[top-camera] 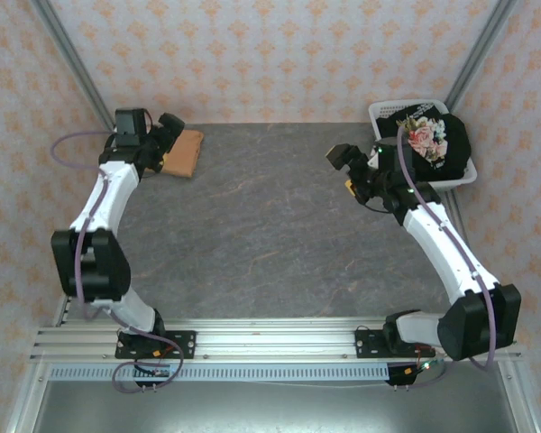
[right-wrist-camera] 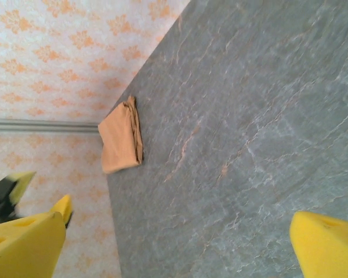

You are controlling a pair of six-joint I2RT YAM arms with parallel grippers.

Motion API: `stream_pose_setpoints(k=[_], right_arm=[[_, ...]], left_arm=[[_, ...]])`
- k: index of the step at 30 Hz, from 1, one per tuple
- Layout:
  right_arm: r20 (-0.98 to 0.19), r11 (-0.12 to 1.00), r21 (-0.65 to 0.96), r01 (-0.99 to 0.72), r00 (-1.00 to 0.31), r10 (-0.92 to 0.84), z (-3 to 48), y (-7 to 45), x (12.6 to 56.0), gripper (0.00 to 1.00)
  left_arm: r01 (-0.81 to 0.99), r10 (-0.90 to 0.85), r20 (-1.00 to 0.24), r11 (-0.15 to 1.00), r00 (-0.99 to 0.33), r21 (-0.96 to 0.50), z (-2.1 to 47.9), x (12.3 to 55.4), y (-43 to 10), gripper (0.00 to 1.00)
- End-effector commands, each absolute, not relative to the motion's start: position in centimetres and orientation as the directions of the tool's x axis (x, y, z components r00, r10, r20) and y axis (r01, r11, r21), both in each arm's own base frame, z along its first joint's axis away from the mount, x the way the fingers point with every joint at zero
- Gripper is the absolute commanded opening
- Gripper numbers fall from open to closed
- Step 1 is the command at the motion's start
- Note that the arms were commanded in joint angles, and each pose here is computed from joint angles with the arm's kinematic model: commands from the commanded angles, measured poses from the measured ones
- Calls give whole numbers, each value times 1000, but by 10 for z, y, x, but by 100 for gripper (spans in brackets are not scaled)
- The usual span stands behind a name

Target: Fold and stack the t-shirts

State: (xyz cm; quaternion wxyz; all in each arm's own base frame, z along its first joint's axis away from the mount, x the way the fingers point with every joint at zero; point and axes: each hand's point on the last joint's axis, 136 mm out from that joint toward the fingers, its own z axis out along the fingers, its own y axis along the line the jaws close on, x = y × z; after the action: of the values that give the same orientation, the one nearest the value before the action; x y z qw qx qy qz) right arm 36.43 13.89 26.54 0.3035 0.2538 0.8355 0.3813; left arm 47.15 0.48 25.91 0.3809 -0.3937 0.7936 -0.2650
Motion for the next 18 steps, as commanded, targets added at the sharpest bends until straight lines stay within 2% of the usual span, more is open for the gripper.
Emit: stream_pose_setpoints(k=[1,3,6,9,12,15,18], right_arm=[[-442,668,718,193,-615,653,289,111,354,99],[-487,695,692,195,-585,649,299,100,347,99],[-562,740,640,208,-530,635,309,82,336,99],[-633,773,536,339,-445,634,302,45,324,99],[-718,791,406,458,-376,586,282,10,317,99],[-831,857,302,417,-326,452,254,-3,325,99],[-908,882,195,430,-260,328,216,-19,325,99]], left_arm=[[-465,-764,-467,643,-444,-609,259,432,2,100],[-475,-739,-525,674,-423,-566,268,412,2,100],[-604,-698,-638,672,-325,-428,278,359,26,100],[-696,-647,-729,629,-222,-347,274,310,54,100],[-530,-443,-864,805,-240,-265,261,306,51,100],[-573,-318,-913,810,-256,-122,227,282,69,100],[-487,-218,-927,872,-304,-46,186,285,61,100]])
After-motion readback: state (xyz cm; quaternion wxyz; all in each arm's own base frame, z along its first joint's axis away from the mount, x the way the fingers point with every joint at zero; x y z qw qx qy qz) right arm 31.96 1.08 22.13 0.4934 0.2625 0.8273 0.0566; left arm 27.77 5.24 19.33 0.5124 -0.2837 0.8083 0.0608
